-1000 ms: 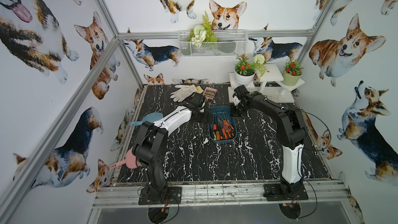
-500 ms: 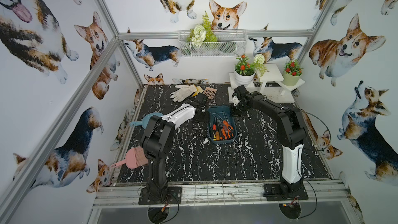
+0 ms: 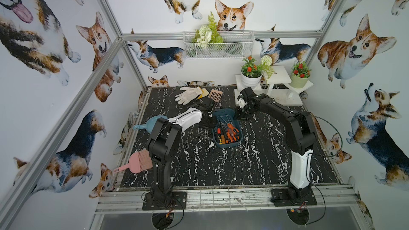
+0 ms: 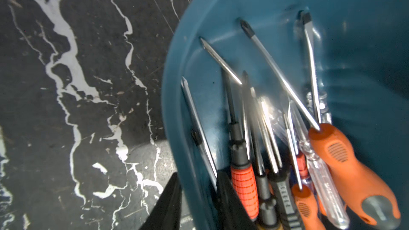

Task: Take out the screwdriver from the storage box
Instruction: Pick up the storage box at the center of the board, then pick up the screwdriver from the storage box, then place the screwdriver at the center of the board, then pick up the screwdriver from the storage box, then place the screwdriver at the center of the board.

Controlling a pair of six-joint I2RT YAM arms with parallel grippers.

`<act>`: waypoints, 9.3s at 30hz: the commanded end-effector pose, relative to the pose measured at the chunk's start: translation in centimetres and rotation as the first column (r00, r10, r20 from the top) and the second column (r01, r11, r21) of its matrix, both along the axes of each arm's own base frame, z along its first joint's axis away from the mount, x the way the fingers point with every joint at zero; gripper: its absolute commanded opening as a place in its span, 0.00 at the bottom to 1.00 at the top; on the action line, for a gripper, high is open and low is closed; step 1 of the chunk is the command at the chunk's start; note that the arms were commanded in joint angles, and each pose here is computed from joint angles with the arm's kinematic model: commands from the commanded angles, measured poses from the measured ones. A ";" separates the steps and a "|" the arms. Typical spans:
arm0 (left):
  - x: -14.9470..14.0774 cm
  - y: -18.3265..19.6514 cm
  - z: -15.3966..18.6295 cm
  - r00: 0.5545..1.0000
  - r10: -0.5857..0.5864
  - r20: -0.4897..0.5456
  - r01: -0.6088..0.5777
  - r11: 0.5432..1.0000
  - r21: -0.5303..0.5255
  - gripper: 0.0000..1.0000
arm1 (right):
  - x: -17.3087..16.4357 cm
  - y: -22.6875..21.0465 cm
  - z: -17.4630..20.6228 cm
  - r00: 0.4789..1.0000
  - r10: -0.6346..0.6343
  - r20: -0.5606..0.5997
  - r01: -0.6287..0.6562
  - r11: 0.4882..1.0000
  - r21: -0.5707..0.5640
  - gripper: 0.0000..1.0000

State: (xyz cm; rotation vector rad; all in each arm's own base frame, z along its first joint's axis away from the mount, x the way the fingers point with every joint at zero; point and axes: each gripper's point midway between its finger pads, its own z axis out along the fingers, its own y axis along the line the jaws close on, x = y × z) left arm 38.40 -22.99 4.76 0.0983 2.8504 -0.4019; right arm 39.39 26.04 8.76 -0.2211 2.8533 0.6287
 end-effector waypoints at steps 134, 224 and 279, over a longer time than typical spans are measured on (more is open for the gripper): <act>0.7 5.9 0.8 0.981 0.193 0.031 -0.195 0.975 0.105 0.00 | -5.4 -11.7 -4.6 0.993 -0.091 -0.080 0.045 0.887 -0.459 0.02; 0.7 4.6 0.2 0.980 0.198 0.011 -0.199 0.980 0.027 0.00 | -10.0 7.6 0.1 0.926 0.363 -0.107 -0.377 0.906 -0.191 0.50; 0.7 4.1 0.3 0.978 0.209 -0.002 -0.209 0.978 -0.002 0.00 | -7.1 4.9 -1.8 0.982 0.185 -0.045 -0.188 0.906 -0.379 0.00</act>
